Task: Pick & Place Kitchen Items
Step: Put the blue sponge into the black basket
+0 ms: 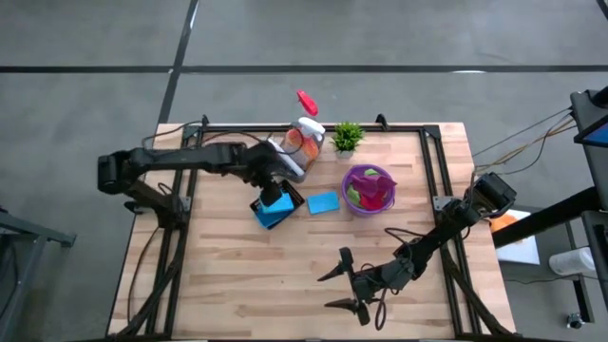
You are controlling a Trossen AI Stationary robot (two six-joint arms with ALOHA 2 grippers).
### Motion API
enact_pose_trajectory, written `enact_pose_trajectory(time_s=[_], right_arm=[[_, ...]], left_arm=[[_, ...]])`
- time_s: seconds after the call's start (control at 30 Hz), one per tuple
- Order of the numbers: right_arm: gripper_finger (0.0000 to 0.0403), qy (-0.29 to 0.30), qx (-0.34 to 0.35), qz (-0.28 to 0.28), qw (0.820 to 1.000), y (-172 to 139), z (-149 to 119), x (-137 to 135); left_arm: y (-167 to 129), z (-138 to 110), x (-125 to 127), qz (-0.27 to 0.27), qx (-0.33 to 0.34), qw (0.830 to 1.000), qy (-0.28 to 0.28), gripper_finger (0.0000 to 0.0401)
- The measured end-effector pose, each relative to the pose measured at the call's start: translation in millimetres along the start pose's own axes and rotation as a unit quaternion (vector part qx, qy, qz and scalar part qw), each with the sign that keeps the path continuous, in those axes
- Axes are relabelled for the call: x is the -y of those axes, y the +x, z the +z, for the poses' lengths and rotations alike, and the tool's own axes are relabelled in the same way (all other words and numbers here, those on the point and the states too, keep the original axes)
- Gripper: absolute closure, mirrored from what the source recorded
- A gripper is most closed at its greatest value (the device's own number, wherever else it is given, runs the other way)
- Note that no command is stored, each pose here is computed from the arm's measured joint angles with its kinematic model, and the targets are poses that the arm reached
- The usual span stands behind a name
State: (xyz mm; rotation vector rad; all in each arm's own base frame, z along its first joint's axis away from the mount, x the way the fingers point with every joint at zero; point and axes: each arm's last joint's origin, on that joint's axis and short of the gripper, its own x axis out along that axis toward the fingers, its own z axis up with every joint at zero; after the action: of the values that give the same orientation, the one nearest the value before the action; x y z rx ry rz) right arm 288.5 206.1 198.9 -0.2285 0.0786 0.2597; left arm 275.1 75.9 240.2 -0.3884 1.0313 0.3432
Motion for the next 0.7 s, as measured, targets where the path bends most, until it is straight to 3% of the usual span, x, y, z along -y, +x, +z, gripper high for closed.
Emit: enact_pose_trajectory(time_s=[0.17, 0.27, 0.37, 0.47, 0.7], right_arm=[[0.0101, 0.0, -0.004, -0.001, 1.0, 0.0, -0.9, -0.1], [0.0101, -0.001, -0.011, -0.006, 1.0, 0.0, -2.0, 0.1], [0.0101, -0.006, -0.015, -0.027, 0.999, -0.1, -2.4, 1.2], [0.0101, -0.02, -0.02, -0.056, 0.998, -0.2, -2.2, 2.8], [0.0101, -0.058, -0.009, -0.088, 0.994, 0.0, 12.9, 1.4]], left_arm=[[-33.4, -6.6, 19.4, -0.037, 0.159, 0.985, 0.064, 0.0168], [-45.3, -19.6, 34.9, -0.086, 0.268, 0.955, 0.094, 0.0168], [-41.7, -35.6, 47.8, -0.119, 0.336, 0.928, 0.105, 0.0168], [-28.9, -45.6, 56.5, -0.111, 0.348, 0.925, 0.101, 0.0172], [12.6, -41.4, 74.5, -0.099, 0.289, 0.949, 0.08, 0.0238]])
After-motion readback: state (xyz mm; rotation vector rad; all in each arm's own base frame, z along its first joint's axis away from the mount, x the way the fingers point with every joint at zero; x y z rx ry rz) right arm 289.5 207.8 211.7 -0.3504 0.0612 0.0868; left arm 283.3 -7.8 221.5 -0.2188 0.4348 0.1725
